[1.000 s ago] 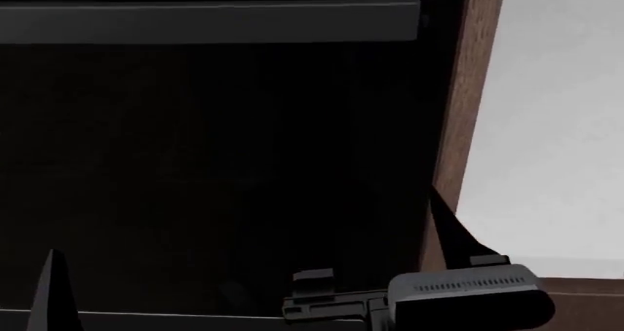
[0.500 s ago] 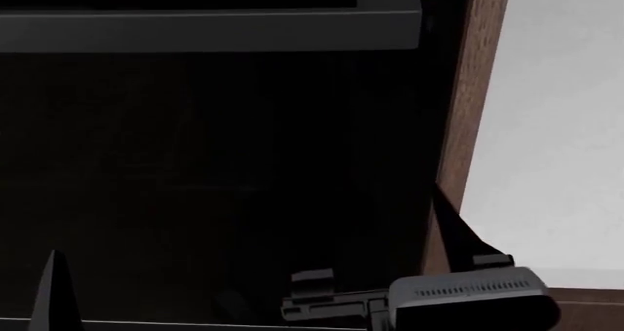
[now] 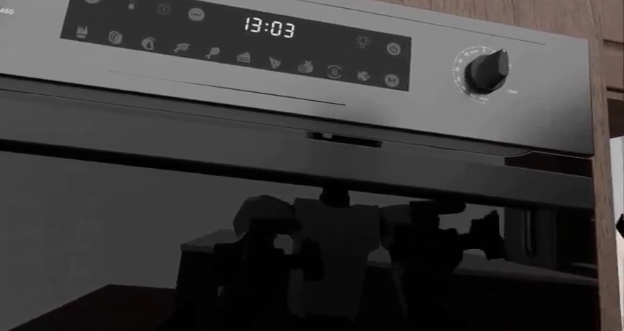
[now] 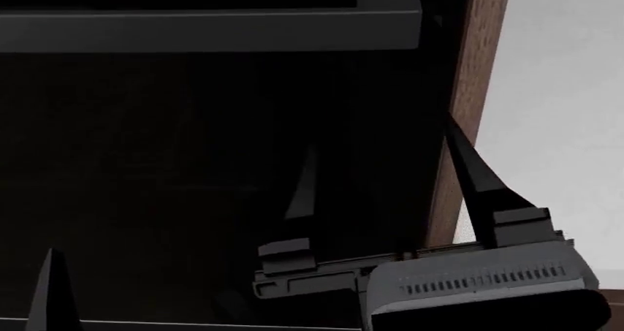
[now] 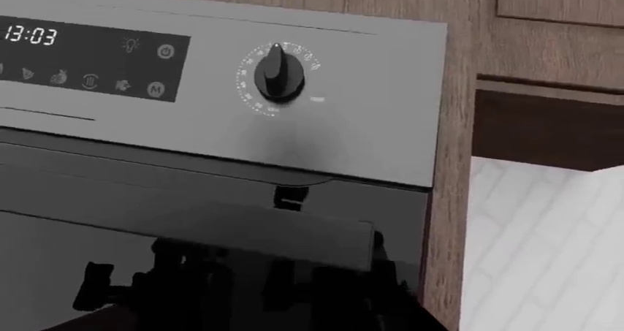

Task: Press the start button on the microwave

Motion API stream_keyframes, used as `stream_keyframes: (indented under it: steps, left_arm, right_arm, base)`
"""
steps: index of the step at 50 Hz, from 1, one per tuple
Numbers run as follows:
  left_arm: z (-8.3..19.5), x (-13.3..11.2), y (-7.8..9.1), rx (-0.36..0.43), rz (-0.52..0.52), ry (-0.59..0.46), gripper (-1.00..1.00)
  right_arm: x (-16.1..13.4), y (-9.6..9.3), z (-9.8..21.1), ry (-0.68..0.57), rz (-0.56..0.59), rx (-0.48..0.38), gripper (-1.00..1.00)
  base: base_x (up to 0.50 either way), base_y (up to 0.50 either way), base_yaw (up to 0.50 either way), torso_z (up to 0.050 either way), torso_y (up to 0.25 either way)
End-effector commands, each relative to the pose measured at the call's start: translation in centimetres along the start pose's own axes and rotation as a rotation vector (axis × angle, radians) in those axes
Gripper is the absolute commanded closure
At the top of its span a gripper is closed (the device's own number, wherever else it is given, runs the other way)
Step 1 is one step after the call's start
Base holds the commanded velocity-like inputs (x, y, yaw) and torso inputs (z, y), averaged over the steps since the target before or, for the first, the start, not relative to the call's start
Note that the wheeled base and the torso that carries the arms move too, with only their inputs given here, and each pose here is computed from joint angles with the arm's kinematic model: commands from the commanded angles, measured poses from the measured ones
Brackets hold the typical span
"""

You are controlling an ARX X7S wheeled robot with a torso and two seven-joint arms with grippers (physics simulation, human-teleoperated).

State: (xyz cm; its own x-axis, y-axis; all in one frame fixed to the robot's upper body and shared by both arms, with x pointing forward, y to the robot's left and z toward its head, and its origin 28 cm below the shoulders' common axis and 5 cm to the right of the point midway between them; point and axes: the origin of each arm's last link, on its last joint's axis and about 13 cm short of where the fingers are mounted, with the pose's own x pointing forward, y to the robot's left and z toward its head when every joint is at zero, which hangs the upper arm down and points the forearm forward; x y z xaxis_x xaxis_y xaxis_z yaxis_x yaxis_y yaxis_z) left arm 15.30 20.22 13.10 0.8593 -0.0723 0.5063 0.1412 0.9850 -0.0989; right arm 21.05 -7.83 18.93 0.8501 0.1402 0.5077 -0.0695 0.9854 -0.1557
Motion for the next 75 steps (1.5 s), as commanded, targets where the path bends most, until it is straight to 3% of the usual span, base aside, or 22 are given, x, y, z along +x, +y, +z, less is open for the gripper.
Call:
stream_keyframes:
  steps: [1,26,40,75]
  left_arm:
    - [0.1,0.2,0.2,0.025,-0.006,-0.017,-1.0]
    - [-0.1,0.1,0.4,0.018,-0.007,-0.013,-1.0]
    - [0.0,0.0,0.4,0.011,-0.011,-0.014,-1.0]
    - [0.1,0.0,0.6,0.005,-0.011,-0.019,-1.0]
  right_arm:
    - [1.0,-0.8,3.9,-0.083,-0.028,-0.095,-1.0]
    - [4.1,-2.5,8.3,-0.157,-0.072,-0.185,-1.0]
    - [4.9,-3.0,11.5,-0.185,-0.046,-0.125,-1.0]
    - [10.0,-4.8,18.4,-0.235,-0.051,-0.111,-1.0]
  base:
    - [0.0,0.0,0.0,0.0,0.0]
    - [0.0,0.0,0.0,0.0,0.0]
    - [0.0,0.0,0.0,0.0,0.0]
    - [0.0,0.0,0.0,0.0,0.0]
